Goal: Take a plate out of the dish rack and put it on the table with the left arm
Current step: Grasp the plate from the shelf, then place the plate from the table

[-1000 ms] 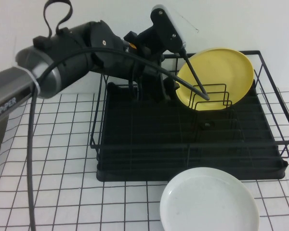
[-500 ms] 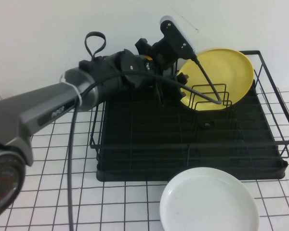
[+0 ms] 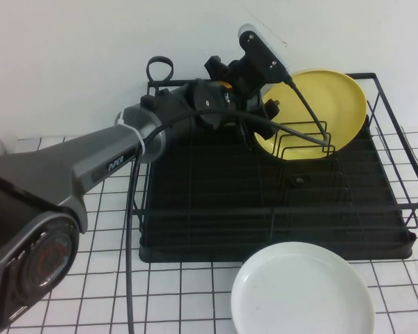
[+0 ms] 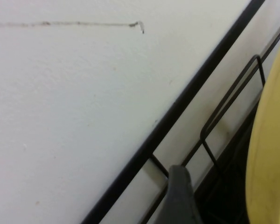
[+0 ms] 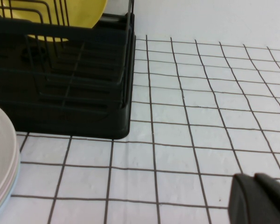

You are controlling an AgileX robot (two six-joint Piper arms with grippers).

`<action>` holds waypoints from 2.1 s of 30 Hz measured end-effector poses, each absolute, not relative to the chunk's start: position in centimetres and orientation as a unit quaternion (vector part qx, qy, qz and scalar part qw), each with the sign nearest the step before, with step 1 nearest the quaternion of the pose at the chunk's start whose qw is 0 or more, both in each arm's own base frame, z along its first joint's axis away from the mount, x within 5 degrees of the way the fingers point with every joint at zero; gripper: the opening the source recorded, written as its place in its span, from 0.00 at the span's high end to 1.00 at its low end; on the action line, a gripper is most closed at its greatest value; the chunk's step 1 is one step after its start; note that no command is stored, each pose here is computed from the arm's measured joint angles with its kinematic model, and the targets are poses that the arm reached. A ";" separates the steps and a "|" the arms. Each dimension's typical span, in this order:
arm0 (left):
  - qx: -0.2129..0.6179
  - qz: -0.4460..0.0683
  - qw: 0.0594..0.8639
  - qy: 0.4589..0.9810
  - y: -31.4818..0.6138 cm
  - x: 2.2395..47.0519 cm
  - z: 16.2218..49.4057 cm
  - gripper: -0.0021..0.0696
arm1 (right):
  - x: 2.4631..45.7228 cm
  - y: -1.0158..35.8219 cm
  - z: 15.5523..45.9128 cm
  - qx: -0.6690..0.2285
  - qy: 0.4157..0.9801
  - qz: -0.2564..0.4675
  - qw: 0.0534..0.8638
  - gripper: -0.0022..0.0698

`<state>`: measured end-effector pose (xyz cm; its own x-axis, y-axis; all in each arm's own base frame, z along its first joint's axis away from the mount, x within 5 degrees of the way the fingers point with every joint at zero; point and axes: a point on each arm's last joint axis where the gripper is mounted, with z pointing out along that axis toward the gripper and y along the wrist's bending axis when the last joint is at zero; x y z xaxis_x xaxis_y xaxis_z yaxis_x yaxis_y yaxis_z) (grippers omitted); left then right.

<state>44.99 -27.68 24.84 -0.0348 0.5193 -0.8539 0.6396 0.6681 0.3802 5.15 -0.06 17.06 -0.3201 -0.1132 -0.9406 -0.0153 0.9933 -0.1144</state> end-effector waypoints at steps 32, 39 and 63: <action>0.411 -0.075 0.609 0.674 -26.4 41.7 34.1 0.95 | 5.2 -0.1 17.1 -0.040 0.811 -0.042 0.582 0.97; 0.413 -0.124 0.596 0.678 -25.2 38.3 39.0 0.96 | 5.2 -0.1 17.1 -0.040 0.811 -0.042 0.582 0.97; 0.411 -0.211 0.176 0.869 -21.9 28.2 35.4 0.97 | 5.2 -0.1 17.1 -0.040 0.811 -0.042 0.582 0.97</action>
